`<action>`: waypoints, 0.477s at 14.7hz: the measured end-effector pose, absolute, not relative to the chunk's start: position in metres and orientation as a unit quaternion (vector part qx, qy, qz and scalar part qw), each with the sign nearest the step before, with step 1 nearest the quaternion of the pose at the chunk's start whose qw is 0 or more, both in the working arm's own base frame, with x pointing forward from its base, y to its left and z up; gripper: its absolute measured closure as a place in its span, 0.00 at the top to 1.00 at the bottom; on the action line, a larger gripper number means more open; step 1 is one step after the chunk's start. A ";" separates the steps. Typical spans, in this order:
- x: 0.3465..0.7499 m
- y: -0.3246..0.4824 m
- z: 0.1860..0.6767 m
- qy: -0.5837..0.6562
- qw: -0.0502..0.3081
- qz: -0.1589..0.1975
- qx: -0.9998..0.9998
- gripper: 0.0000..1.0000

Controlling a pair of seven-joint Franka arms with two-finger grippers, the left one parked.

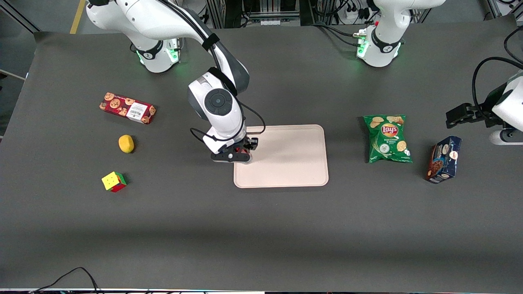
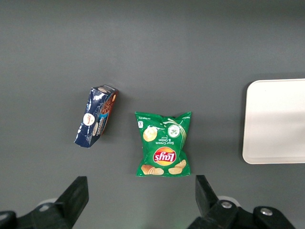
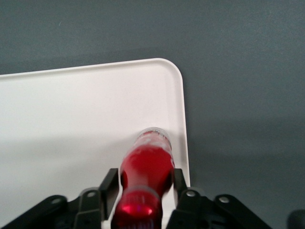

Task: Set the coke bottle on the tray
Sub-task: 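Lower the bottle onto the tray and open the right gripper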

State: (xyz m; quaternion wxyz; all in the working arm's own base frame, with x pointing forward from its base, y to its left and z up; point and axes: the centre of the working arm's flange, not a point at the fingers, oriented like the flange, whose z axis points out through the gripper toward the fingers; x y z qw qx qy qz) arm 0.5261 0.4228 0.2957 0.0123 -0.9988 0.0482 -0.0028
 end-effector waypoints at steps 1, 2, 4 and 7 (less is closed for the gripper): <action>0.527 0.423 0.296 0.048 0.013 -0.003 -0.999 0.64; 0.528 0.423 0.297 0.049 0.013 -0.004 -0.999 0.73; 0.529 0.424 0.298 0.048 0.014 -0.005 -0.999 0.90; 0.532 0.427 0.305 0.047 0.019 -0.012 -0.999 1.00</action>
